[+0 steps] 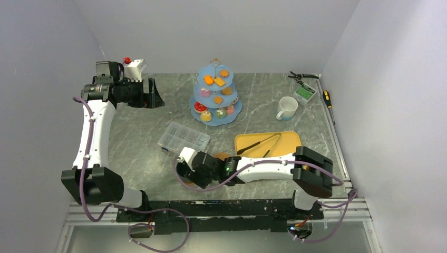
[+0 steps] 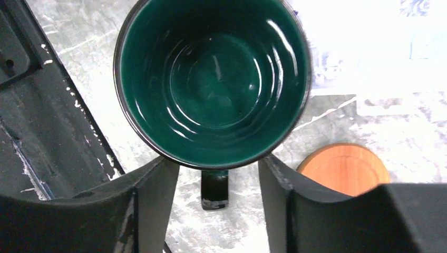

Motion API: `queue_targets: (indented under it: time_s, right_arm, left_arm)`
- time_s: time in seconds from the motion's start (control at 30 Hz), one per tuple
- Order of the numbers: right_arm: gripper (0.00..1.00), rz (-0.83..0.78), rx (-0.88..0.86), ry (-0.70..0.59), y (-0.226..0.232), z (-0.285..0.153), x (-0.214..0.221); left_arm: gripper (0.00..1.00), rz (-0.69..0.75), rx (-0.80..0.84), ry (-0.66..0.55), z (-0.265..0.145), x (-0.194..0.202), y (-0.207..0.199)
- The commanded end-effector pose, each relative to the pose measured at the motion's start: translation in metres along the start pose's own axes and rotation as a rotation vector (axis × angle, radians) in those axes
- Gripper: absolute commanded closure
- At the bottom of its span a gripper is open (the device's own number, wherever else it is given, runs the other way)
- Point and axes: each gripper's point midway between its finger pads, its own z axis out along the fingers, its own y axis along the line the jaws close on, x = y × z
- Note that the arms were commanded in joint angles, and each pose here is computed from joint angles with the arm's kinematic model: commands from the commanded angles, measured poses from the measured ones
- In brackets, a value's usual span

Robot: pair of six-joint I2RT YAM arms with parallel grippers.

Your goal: Serve the afternoon tea

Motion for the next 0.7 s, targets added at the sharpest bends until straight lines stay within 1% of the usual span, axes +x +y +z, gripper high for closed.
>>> queue_targets:
  time_s: [0.0,0.1,0.13,0.17,0.27,0.33,0.43,0.53,0.67]
  right_arm:
    - [0.36,0.044,0.037,-0.141,-0.006,-0.024,-0.043]
    - [0.28,0.06,0.051,-0.153,-0.009,-0.033,-0.047]
    - [0.18,0.069,0.055,-0.161,-0.01,-0.037,-0.049]
    - [0.16,0.077,0.06,-0.171,-0.011,-0.043,-0.052]
    - [0.13,0.116,0.1,-0.207,-0.023,-0.063,-0.059]
    - [0.14,0.18,0.16,-0.225,-0.042,-0.078,-0.061]
    - [0.15,0.342,0.324,-0.231,-0.103,-0.101,-0.057]
    - [0.18,0.503,0.525,-0.229,-0.179,-0.131,-0.041]
    - [0.24,0.618,0.822,-0.209,-0.283,-0.183,-0.006]
  left_arm:
    - [0.07,0.033,0.023,-0.051,-0.009,-0.011,-0.008]
    - [0.07,0.041,0.029,-0.054,-0.011,-0.012,-0.01]
    - [0.07,0.044,0.031,-0.053,-0.011,-0.012,-0.011]
    - [0.07,0.048,0.034,-0.052,-0.012,-0.012,-0.011]
    - [0.07,0.054,0.043,-0.041,-0.012,-0.009,-0.012]
    - [0.07,0.056,0.05,-0.037,-0.011,-0.007,-0.013]
    - [0.07,0.051,0.072,-0.025,-0.008,-0.002,-0.015]
    - [0.08,0.042,0.092,-0.011,-0.005,0.003,-0.017]
    - [0.12,0.032,0.112,0.003,-0.002,0.006,-0.018]
